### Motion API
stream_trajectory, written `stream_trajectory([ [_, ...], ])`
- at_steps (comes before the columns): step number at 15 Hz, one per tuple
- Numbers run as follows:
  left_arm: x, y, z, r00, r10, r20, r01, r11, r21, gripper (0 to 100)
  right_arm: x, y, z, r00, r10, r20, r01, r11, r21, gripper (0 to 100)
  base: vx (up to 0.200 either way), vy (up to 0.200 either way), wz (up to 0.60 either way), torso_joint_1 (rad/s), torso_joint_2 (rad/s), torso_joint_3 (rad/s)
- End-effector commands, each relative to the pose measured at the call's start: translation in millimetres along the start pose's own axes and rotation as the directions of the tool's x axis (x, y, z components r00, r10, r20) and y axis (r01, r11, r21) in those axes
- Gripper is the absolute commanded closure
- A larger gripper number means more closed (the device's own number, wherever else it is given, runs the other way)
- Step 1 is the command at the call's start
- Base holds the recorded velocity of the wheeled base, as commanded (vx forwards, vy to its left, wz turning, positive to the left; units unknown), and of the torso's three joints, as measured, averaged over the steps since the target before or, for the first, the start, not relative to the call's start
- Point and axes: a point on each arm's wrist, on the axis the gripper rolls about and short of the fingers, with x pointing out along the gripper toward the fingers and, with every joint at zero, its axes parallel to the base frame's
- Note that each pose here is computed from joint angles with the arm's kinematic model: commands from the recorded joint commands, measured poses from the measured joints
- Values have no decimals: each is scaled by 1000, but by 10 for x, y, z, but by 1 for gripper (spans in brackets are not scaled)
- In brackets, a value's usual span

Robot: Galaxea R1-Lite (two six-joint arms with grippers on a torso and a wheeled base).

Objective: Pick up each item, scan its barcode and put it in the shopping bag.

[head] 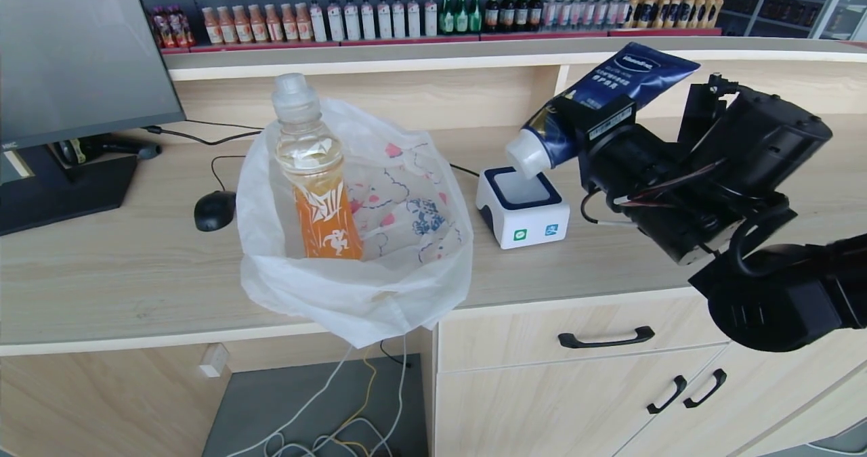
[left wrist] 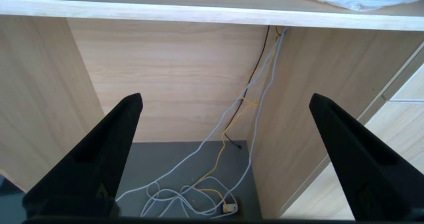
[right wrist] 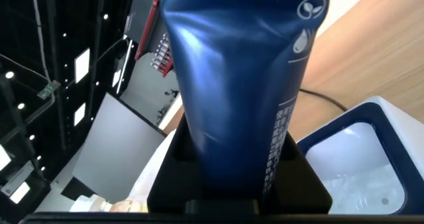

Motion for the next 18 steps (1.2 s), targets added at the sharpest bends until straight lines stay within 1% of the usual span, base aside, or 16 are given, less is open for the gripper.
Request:
stream_trajectory([
  [1, 0, 0, 0, 1000, 1, 0, -1, 1000, 0, 0, -177, 127, 128, 999, -3, 40, 3, 1000, 5, 100, 0, 0, 0, 0, 0, 0],
  [4, 0, 0, 0, 1000, 1, 0, -1, 1000, 0, 0, -484, 189, 227, 998, -29, 51, 29, 1000, 4, 100, 0, 0, 0, 0, 0, 0],
  [6, 0, 0, 0, 1000, 1, 0, -1, 1000, 0, 0, -643, 193, 261, 998, -36, 49, 39, 998, -48, 100, 0, 0, 0, 0, 0, 0],
  [8, 0, 0, 0, 1000, 1, 0, -1, 1000, 0, 0, -869, 213, 278, 998, -5, 59, 12, 992, -126, 100, 0, 0, 0, 0, 0, 0],
  [10, 0, 0, 0, 1000, -1, 0, 1, 1000, 0, 0, -943, 194, 275, 997, 23, 79, -8, 982, -187, 100, 0, 0, 0, 0, 0, 0],
  [11, 0, 0, 0, 1000, 1, 0, -1, 1000, 0, 0, -995, 176, 270, 995, 38, 94, -13, 966, -258, 100, 0, 0, 0, 0, 0, 0],
  [12, 0, 0, 0, 1000, -1, 0, 1, 1000, 1, 0, -1015, 171, 266, 994, 45, 97, -15, 957, -290, 100, 0, 0, 0, 0, 0, 0],
  [14, 0, 0, 0, 1000, -1, 0, 1, 1000, 7, 0, -1065, 180, 281, 988, 87, 131, -22, 903, -430, 100, 0, 0, 0, 0, 0, 0],
  [16, 0, 0, 0, 1000, -1, 0, 1, 1000, 6, 0, -1082, 194, 281, 985, 105, 139, -20, 862, -507, 100, 0, 0, 0, 0, 0, 0],
  [17, 0, 0, 0, 1000, -1, 0, 1, 1000, 6, 0, -1081, 199, 285, 983, 112, 145, -20, 852, -522, 100, 0, 0, 0, 0, 0, 0],
  [18, 0, 0, 0, 1000, -1, 0, 1, 1000, 6, 0, -1084, 173, 265, 985, 103, 137, -4, 814, -580, 100, 0, 0, 0, 0, 0, 0],
])
